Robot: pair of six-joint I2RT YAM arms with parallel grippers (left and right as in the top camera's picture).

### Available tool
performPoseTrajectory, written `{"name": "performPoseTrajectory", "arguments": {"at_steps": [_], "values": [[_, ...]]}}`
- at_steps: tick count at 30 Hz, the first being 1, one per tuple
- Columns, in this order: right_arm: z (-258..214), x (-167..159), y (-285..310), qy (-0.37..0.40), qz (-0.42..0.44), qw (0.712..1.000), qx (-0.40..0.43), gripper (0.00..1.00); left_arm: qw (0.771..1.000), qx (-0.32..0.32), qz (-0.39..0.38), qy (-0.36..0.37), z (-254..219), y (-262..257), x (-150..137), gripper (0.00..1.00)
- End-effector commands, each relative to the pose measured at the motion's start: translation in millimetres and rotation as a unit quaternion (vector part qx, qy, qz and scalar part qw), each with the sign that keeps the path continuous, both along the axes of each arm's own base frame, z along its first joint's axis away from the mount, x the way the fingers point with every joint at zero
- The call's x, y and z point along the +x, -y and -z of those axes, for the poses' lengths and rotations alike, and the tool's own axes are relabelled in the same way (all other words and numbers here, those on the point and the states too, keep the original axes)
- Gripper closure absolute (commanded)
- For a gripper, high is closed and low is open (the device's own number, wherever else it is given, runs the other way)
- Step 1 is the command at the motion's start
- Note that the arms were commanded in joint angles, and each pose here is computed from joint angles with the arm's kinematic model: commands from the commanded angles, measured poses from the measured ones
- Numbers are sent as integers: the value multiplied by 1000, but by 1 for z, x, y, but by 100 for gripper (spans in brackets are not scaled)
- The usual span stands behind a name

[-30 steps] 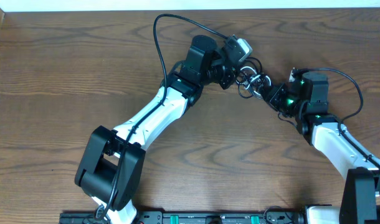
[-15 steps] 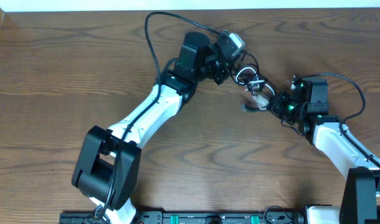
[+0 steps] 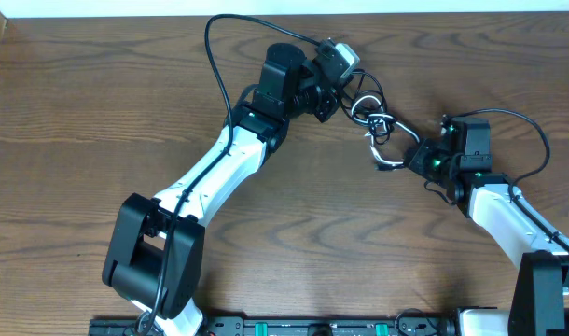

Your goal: Untangle cables

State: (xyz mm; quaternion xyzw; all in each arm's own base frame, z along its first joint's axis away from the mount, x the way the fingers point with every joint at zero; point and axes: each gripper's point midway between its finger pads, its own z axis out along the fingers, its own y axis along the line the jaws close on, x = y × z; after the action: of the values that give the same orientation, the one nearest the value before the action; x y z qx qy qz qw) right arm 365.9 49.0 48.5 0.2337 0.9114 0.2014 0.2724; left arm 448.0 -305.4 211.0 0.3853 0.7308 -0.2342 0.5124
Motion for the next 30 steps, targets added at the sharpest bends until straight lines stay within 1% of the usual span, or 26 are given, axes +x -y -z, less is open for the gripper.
{"name": "performPoseTrajectory", "arguments": {"at_steps": [1,6,9,13,16,17,18,19,20,21,22,23,24,25,28,30], "values": [[10,-1,52,-5,75,990,-116,99,998,-6,-41,39,-35,-21,14,93],[-12,20,81,56,100,972,-207,99,999,-6,-34,30,-33,-20,11,93],[-33,36,90,105,103,958,-246,99,1000,-21,7,21,-34,-10,0,93],[-67,60,91,184,73,934,-298,99,998,-33,45,7,-34,-1,-12,93],[-90,71,91,230,58,914,-328,99,998,-31,46,0,-31,-2,-14,93],[-94,73,91,238,55,911,-333,96,999,-30,45,-1,-31,-2,-14,92],[-95,74,90,243,52,909,-335,85,999,-30,45,-1,-30,-2,-14,93],[-95,74,90,242,51,910,-334,66,999,-30,45,-1,-30,-2,-14,93],[-93,73,89,238,48,911,-333,51,999,-30,45,-1,-31,-2,-14,93],[-89,72,87,233,39,914,-329,28,999,-30,45,-1,-31,-2,-14,93],[-85,71,83,229,30,918,-324,17,999,-30,45,-1,-31,-2,-14,93],[-81,70,78,224,15,922,-315,12,999,-30,45,-1,-30,-2,-14,92],[-76,69,72,220,-2,927,-303,4,999,-29,44,-1,-30,-2,-13,92],[-71,68,64,216,-21,932,-289,1,999,-29,44,-1,-30,-2,-13,92],[-58,62,40,205,-60,951,-222,1,999,-29,44,-1,-30,-2,-13,93],[-55,59,29,203,-80,956,-195,1,999,-29,44,-1,-30,-2,-13,93]]}}
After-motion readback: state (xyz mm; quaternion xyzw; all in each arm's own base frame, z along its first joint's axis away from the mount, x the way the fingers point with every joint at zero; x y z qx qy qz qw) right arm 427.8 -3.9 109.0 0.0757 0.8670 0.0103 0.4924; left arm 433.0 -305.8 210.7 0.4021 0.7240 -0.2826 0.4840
